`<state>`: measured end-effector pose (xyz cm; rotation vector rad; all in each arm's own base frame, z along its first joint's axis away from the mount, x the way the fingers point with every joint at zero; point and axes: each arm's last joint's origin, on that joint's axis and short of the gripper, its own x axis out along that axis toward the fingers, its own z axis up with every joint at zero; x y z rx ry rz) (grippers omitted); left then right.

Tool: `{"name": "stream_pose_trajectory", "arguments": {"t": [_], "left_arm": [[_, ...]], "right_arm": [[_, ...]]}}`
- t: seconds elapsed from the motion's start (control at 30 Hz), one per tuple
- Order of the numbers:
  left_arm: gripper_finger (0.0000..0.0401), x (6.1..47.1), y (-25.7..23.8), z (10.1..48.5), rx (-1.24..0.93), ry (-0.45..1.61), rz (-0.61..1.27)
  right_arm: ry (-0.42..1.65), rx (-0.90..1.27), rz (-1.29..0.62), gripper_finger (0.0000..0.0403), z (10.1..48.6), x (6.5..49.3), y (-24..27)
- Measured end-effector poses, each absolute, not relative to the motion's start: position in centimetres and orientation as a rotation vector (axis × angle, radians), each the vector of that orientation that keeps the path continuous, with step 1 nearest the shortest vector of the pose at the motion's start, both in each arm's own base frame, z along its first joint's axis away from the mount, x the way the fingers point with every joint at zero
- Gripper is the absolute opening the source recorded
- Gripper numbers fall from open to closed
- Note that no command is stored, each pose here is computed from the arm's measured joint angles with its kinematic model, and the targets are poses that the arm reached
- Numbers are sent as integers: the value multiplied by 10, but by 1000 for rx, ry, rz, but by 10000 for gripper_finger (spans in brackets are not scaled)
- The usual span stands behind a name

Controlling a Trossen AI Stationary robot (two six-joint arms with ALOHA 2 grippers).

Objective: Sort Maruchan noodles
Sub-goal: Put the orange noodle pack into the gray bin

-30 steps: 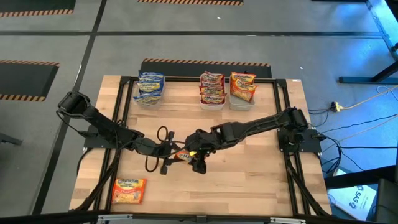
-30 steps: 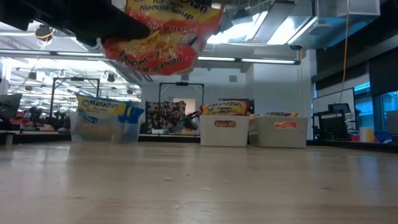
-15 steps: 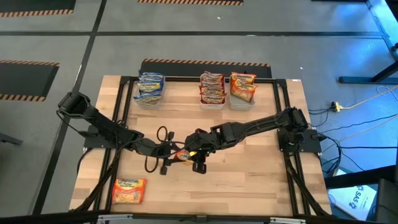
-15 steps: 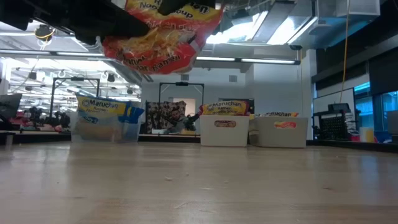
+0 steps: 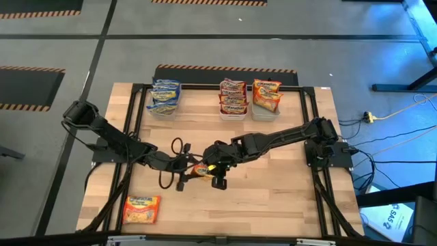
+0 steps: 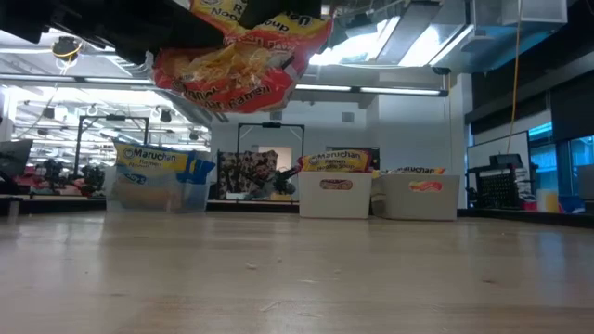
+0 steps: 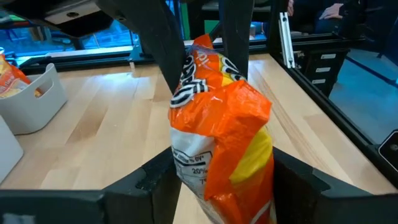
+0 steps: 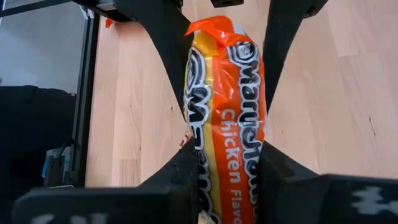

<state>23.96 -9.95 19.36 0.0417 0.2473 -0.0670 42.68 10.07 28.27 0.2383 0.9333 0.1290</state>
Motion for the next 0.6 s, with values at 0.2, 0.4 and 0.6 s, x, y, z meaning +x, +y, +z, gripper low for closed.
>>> {"name": "stream_pose_trajectory", "arguments": {"t": [0.2,0.4,0.6], "left_arm": [[196,232,-99,202,27,248,-82],[196,218,-98,216,-21,254,-106],[196,202,-99,227,-43,268,-153]], "right_arm": [[923,240,133,75,286,426,101],[943,216,100,74,292,418,98],[1028,176,30,74,300,400,92]]}}
